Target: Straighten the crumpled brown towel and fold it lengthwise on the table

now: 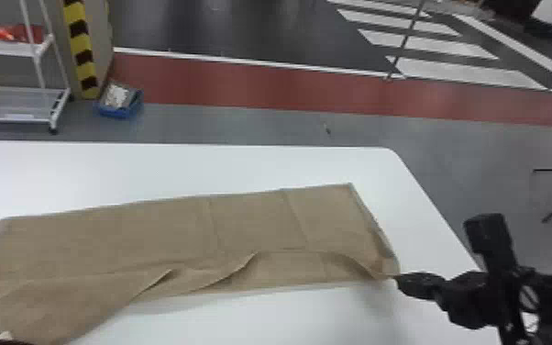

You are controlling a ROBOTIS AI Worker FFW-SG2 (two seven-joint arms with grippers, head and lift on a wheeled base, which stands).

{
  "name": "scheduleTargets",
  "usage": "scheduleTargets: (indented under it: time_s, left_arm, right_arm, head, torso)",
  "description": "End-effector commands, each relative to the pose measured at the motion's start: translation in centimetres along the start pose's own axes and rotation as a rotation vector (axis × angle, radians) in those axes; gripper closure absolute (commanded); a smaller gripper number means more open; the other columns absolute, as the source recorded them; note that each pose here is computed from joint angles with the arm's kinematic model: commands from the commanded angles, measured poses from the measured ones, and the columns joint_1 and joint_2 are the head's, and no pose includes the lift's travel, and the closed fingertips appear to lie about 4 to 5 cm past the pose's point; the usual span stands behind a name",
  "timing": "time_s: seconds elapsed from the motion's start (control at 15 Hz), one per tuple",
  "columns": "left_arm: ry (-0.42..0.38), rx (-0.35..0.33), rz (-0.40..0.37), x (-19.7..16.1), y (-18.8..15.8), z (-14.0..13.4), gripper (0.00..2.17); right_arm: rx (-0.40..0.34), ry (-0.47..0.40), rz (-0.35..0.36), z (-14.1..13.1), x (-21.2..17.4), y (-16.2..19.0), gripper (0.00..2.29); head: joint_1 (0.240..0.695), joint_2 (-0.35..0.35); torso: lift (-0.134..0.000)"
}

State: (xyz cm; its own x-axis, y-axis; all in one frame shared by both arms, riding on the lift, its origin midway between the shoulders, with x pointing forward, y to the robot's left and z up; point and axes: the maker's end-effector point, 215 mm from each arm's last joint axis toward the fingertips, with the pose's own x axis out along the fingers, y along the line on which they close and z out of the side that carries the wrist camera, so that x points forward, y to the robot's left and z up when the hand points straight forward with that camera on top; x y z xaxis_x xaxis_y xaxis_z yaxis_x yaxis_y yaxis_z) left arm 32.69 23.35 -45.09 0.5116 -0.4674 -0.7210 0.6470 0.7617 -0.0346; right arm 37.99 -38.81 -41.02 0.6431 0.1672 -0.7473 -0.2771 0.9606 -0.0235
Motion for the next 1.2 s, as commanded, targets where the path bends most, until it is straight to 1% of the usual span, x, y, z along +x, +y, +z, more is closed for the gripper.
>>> scheduleTargets:
  time_s: [0.0, 0.13, 0.33, 0.47, 0.53, 0.6, 0.67, 0.87, 0.93, 1.0, 1.07, 1.13]
  left_arm:
    - [0.019, -0.004, 0.009, 0.0, 0.8, -0.6, 0.55]
    - [0.027, -0.018, 0.008, 0.4, 1.1, -0.9, 0.54]
    - [0.027, -0.018, 0.000, 0.2, 1.4, -0.8, 0.54]
    - [0.040, -0.038, 0.000, 0.2, 1.7, -1.1, 0.55]
    - [0.046, -0.043, -0.005, 0.2, 1.7, -1.2, 0.60]
    - [0.049, -0.045, 0.001, 0.2, 1.9, -1.2, 0.95]
    - [0.047, -0.044, 0.007, 0.1, 2.1, -1.1, 1.09]
    - [0.055, -0.041, 0.015, -0.1, 2.8, -1.3, 1.10]
    - [0.050, -0.039, 0.011, -0.3, 2.9, -1.0, 1.29]
    - [0.043, -0.037, 0.019, -0.5, 3.3, -0.6, 1.42]
    - [0.039, -0.036, 0.009, -0.5, 3.3, -0.3, 1.42]
    - [0.025, -0.039, -0.018, -1.0, 3.3, 0.4, 1.42]
  right_arm:
    - [-0.005, -0.005, 0.001, 0.3, -0.2, -0.2, 1.36]
    - [-0.005, -0.004, 0.001, 0.2, -0.4, -0.2, 1.36]
    - [-0.005, -0.010, 0.001, 0.5, -0.7, -0.1, 1.36]
    - [-0.005, -0.010, 0.001, 0.5, -0.7, -0.1, 1.36]
    - [-0.004, -0.011, 0.000, 0.5, -0.7, -0.2, 1.37]
    - [-0.004, -0.011, 0.000, 0.5, -0.7, -0.2, 1.36]
    - [-0.004, -0.012, -0.002, 0.6, -0.8, -0.3, 1.36]
    - [-0.003, -0.017, 0.000, 0.8, -0.7, -0.3, 1.36]
    - [0.002, -0.022, -0.007, 0.9, -1.0, -0.7, 1.36]
    - [0.009, -0.020, -0.007, 0.8, -1.0, -0.8, 1.36]
    - [0.010, -0.018, -0.008, 0.7, -1.1, -0.9, 1.36]
    - [0.009, -0.015, -0.011, 0.6, -1.3, -1.2, 1.36]
  head:
    - [0.695, -0.251]
    - [0.695, -0.242]
    - [0.695, -0.233]
    - [0.695, -0.231]
    - [0.695, -0.229]
    - [0.695, -0.228]
    - [0.695, -0.226]
    - [0.695, -0.216]
    - [0.695, -0.213]
    - [0.695, -0.210]
    - [0.695, -0.210]
    - [0.695, -0.210]
  torso:
    - [-0.124]
    - [-0.124]
    - [-0.124]
    - [-0.124]
    - [-0.124]
    - [-0.124]
    - [-0.124]
    - [-0.124]
    - [-0.124]
    - [-0.124]
    - [-0.124]
    - [-0.124]
